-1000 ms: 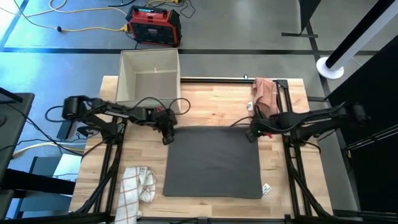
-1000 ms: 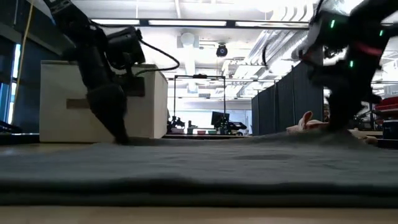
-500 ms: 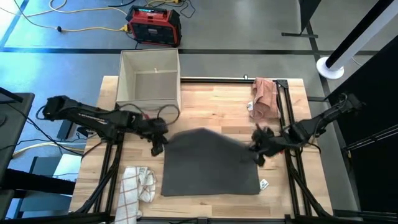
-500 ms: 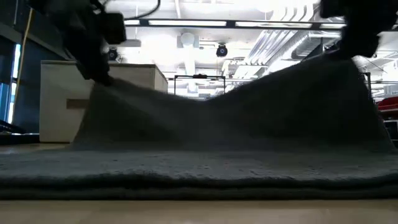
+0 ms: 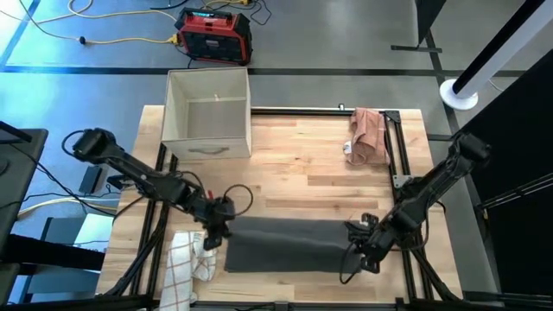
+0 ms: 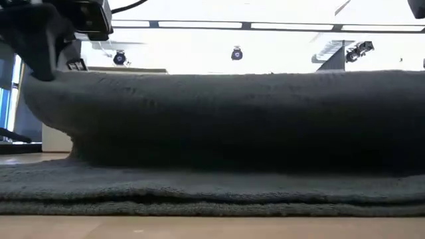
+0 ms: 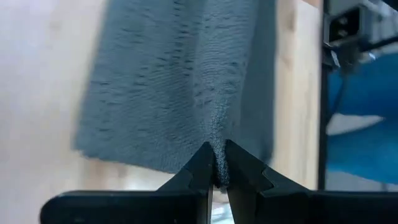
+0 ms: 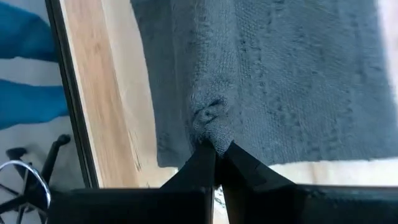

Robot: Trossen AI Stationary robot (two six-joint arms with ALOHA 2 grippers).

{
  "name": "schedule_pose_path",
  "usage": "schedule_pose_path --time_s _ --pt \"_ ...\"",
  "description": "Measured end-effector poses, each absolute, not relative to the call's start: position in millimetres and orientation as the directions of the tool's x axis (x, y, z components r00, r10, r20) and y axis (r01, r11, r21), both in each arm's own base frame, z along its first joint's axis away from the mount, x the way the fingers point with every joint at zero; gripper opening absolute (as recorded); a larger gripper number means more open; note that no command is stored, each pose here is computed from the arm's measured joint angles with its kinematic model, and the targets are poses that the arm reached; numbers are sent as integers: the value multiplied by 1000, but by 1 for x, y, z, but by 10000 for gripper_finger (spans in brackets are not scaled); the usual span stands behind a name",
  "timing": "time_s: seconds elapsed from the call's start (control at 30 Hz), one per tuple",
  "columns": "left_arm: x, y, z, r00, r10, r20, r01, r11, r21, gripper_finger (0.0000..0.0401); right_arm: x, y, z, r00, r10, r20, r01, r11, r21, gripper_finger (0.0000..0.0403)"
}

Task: Fold towel
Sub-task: Fold the gray towel

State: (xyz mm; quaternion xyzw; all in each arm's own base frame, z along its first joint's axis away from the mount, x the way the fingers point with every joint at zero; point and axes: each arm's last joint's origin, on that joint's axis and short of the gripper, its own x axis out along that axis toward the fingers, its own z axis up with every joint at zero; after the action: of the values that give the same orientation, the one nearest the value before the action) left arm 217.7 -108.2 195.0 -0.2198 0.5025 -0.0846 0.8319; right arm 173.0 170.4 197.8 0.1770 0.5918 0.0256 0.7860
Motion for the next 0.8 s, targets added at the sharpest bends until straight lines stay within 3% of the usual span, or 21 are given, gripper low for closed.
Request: schedule_pose_path --time_s 0.17,0.5,0.67,0.8 --pt "227 -122 187 450 -475 -756 -8 844 -536 34 181 179 188 277 298 -914 140 928 345 3" --pt "233 -140 181 359 -660 -660 86 728 -680 116 183 179 186 181 386 -904 242 874 422 91" --pt "233 -142 181 346 -679 -648 42 701 -712 152 182 175 185 137 385 -913 341 847 408 155" --pt "232 -141 183 330 -693 -640 35 687 -726 159 178 171 191 143 378 -915 506 766 395 173"
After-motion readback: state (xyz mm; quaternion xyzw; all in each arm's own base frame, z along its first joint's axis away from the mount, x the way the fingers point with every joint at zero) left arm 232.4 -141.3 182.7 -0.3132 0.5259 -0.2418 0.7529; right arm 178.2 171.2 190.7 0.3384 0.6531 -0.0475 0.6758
